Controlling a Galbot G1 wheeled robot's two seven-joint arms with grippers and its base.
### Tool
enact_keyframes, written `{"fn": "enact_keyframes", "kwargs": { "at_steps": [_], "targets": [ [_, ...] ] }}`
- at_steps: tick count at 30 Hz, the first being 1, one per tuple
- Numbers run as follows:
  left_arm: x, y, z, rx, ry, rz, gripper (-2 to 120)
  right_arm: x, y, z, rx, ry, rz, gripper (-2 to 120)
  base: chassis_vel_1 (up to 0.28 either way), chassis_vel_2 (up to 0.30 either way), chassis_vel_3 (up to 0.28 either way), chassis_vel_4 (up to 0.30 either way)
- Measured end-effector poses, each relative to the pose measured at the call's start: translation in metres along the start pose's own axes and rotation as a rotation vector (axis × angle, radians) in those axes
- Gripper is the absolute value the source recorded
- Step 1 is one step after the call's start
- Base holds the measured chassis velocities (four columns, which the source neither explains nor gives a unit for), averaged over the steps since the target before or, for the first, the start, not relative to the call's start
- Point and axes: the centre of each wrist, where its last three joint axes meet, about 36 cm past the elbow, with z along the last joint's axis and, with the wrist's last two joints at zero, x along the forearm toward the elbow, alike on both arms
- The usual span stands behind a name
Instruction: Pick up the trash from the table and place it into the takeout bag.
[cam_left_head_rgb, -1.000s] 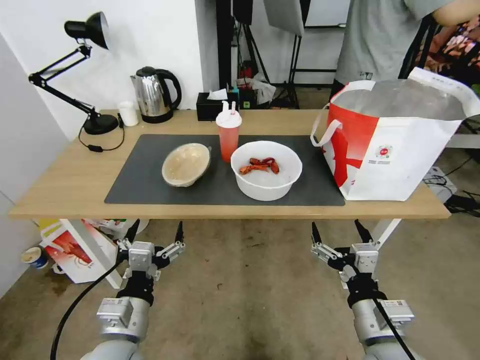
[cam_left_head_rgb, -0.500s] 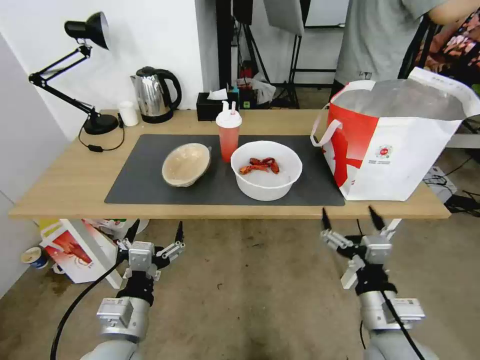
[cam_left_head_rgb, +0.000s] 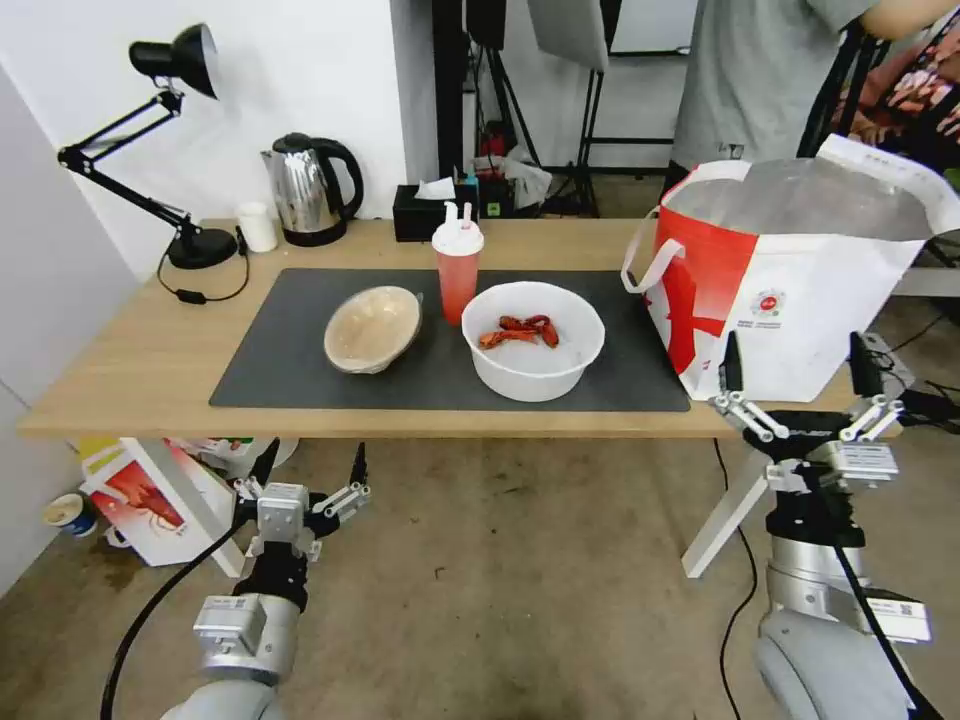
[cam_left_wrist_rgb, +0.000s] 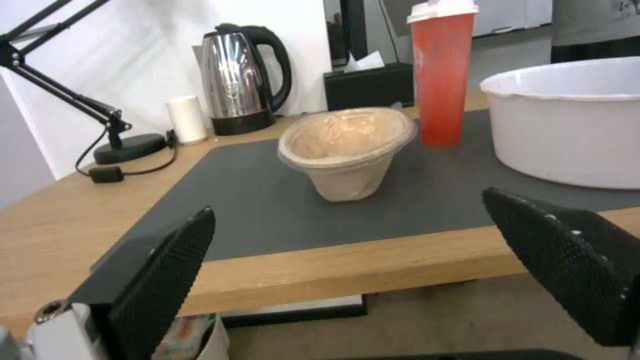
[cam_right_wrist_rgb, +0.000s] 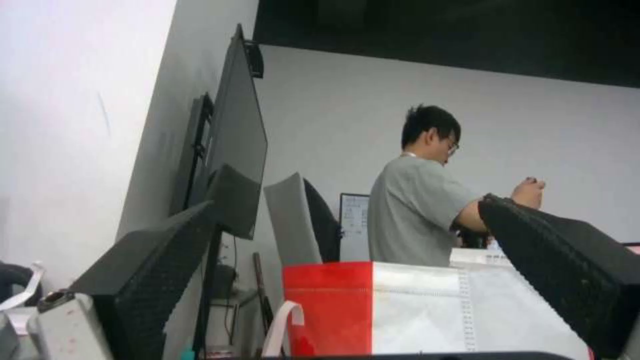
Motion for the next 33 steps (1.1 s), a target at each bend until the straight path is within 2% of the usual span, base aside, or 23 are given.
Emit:
{"fn": "enact_keyframes", "kwargs": {
  "at_steps": [6,10,13,18,20,28,31,33],
  "targets": [
    [0.000,0.000,0.000,0.000,0.000,0.000,100,-0.002,-0.002,-0.002,-0.009,-0.001,-0.002,100,0.000,0.000,0.000,0.000],
    [0.000,0.000,0.000,0.000,0.000,0.000,100,-0.016,-0.008,-0.022,-0.044,0.016,-0.037,100,0.000,0.000,0.000,0.000],
    [0.000,0.000,0.000,0.000,0.000,0.000,100,-0.031,-0.013,-0.051,-0.098,0.050,-0.105,100,0.000,0.000,0.000,0.000],
    [0.000,0.000,0.000,0.000,0.000,0.000,100,-0.042,-0.015,-0.076,-0.148,0.084,-0.176,100,0.000,0.000,0.000,0.000],
    [0.000,0.000,0.000,0.000,0.000,0.000,100,-0.049,-0.015,-0.094,-0.184,0.115,-0.240,100,0.000,0.000,0.000,0.000],
    [0.000,0.000,0.000,0.000,0.000,0.000,100,-0.050,-0.015,-0.096,-0.190,0.128,-0.252,100,0.000,0.000,0.000,0.000],
    [0.000,0.000,0.000,0.000,0.000,0.000,100,-0.055,-0.016,-0.096,-0.195,0.141,-0.285,100,0.000,0.000,0.000,0.000],
    [0.000,0.000,0.000,0.000,0.000,0.000,100,-0.065,-0.018,-0.095,-0.201,0.162,-0.349,100,0.000,0.000,0.000,0.000]
  ]
}}
